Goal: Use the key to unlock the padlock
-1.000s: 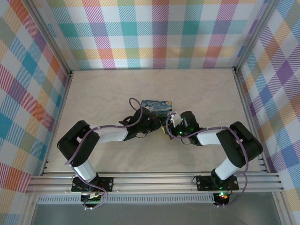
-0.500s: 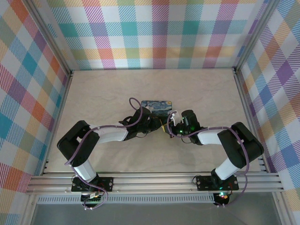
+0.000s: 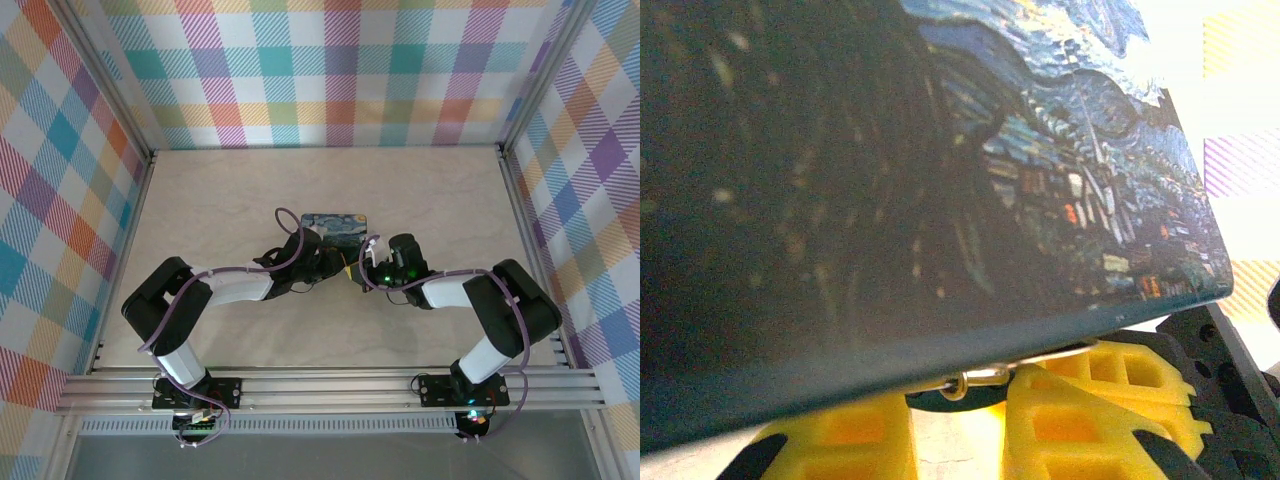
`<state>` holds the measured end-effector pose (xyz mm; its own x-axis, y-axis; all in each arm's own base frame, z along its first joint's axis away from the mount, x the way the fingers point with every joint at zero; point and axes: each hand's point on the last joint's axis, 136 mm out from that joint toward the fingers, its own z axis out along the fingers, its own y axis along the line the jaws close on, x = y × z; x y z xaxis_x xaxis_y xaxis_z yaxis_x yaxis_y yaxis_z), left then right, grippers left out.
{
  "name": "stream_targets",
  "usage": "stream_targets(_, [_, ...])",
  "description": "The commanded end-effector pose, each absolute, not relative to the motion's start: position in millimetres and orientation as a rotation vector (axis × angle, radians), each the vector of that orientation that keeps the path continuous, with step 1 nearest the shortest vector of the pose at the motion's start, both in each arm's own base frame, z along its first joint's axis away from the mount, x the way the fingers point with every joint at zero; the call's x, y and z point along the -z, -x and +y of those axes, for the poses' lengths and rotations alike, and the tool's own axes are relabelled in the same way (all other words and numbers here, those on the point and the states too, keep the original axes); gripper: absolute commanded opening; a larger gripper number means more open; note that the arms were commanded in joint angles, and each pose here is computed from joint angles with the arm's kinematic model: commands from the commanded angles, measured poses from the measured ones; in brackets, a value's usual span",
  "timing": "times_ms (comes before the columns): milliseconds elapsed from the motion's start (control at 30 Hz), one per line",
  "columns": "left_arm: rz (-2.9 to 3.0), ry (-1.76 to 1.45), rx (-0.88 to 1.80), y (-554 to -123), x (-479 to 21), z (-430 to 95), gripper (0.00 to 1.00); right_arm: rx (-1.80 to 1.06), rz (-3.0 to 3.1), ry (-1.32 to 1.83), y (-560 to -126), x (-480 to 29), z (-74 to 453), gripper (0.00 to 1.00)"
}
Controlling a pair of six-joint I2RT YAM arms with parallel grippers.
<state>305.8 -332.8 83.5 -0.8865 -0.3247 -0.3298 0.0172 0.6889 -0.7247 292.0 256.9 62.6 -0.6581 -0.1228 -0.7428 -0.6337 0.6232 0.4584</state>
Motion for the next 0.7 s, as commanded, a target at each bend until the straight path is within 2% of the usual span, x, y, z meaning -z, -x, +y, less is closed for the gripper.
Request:
stream_targets(0, [2.512, 0.191, 1.127, -290, -81, -344, 0.19, -0.987, 2.029, 0.564, -308, -88, 264, 0.00])
stream_targets(400, [2.532, 0.214, 1.109, -290, -63, -342, 0.19, -0.988, 2.106, 0.502, -299, -59, 257, 0.00])
stream_targets(667, [2.537, 0.222, 1.098, -292, -57, -342, 0.22, -0.997, 2.146, 0.475, -294, -46, 256, 0.00])
